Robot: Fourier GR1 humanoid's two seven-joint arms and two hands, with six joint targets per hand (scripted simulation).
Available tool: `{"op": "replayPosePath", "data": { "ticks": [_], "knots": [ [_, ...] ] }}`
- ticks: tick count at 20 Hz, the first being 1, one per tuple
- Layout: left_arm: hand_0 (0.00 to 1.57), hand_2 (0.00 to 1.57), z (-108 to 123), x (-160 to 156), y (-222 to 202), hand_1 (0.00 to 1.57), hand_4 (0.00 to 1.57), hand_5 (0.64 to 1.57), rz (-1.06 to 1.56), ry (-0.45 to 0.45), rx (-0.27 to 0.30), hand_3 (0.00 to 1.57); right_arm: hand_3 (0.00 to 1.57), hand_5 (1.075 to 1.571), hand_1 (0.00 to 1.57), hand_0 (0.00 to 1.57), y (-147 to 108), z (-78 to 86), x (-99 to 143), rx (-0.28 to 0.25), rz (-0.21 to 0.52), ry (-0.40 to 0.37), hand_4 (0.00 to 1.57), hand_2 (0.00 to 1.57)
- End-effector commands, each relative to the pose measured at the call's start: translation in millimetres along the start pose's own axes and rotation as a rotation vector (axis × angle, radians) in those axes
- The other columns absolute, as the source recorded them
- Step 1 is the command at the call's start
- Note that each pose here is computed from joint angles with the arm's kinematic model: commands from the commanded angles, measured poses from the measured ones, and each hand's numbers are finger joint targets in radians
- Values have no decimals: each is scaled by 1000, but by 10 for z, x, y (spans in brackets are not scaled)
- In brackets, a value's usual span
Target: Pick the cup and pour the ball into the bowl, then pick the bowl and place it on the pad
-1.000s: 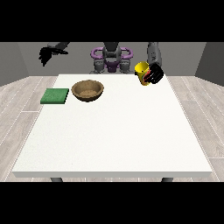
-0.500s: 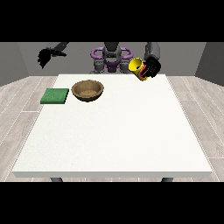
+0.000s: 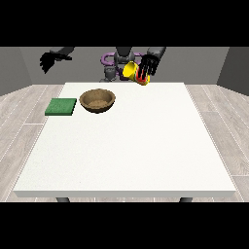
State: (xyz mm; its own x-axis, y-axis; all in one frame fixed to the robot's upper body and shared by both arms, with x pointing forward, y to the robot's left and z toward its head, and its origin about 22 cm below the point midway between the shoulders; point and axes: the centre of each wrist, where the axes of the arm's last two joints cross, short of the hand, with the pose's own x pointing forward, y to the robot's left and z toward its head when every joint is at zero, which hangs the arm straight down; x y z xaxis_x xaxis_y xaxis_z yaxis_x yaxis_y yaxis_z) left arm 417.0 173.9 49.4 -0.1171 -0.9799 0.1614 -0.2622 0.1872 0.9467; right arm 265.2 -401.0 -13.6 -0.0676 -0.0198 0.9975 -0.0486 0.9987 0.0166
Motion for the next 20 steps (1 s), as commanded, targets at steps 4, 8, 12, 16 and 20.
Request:
{"op": "replayPosePath", "data": {
  "ticks": [4, 8, 12, 16, 20],
  "knots": [
    [1501, 1571, -65, 754, -10, 1501, 1380, 1400, -354, -202, -4, 1571, 0, 1571, 0, 0, -232, 26, 28, -10, -15, -1, 0, 0],
    [1498, 1571, 95, 992, -210, 1498, 1571, 1056, -520, -299, -65, 1571, 0, 1571, 0, 0, -100, -103, 57, 10, -15, -14, 0, 0],
    [1533, 1571, 44, 1223, -165, 1533, 1556, 1164, -825, -408, -33, 1571, 0, 1570, 0, 0, 125, -218, -17, 41, -30, -8, 0, 0],
    [1479, 1571, 59, 1013, -210, 1479, 1474, 1234, -1004, -516, -75, 1571, 0, 1571, 0, 0, -60, -74, -43, -12, -10, -2, 0, 0],
    [1449, 1571, 240, 1136, -386, 1449, 1529, 1137, -1057, -540, -116, 1571, 0, 1571, 0, 0, -157, -35, 31, 14, -23, 4, 0, 0]
  ]
}}
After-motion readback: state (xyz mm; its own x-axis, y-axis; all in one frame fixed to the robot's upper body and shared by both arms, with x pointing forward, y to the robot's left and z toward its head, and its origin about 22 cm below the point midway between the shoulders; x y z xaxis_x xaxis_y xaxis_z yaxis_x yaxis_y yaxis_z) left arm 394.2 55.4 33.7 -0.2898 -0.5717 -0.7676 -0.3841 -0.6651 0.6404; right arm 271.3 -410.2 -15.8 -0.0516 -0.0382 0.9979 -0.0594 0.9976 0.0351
